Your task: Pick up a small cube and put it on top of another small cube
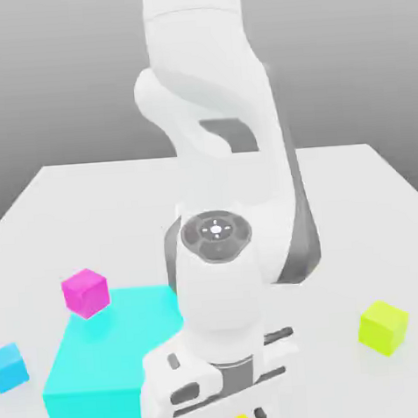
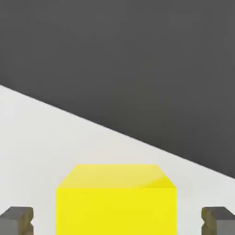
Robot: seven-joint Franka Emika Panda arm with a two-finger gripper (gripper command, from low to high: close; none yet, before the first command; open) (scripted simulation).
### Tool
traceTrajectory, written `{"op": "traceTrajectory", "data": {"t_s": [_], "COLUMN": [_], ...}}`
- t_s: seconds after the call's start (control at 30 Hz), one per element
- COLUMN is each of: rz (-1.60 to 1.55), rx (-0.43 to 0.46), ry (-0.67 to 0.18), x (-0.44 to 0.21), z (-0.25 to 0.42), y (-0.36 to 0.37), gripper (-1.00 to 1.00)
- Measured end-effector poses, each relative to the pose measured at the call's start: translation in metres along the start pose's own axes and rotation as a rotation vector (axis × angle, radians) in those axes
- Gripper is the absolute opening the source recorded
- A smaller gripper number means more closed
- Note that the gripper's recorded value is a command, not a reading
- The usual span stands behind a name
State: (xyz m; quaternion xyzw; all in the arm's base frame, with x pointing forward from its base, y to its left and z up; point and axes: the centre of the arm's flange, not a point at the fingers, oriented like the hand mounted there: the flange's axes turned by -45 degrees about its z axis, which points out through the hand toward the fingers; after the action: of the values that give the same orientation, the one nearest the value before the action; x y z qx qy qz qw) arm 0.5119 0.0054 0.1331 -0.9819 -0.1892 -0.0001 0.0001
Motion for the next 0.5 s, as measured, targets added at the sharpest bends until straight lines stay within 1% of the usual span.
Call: {"op": "traceTrajectory", "data": {"t_s": [0.13,0.33,0.5], "rz": [0.0,0.01,0.315], "rx": [0.0,0.011,-0.013], "ry": [0.0,0.005,-0.006], "x": [0.0,0.0,-0.045], "z": [0.001,-0.064,-0.106], "y": [0.0,-0.007,0.033], "gripper": [-1.0,-1.0,-1.0]}}
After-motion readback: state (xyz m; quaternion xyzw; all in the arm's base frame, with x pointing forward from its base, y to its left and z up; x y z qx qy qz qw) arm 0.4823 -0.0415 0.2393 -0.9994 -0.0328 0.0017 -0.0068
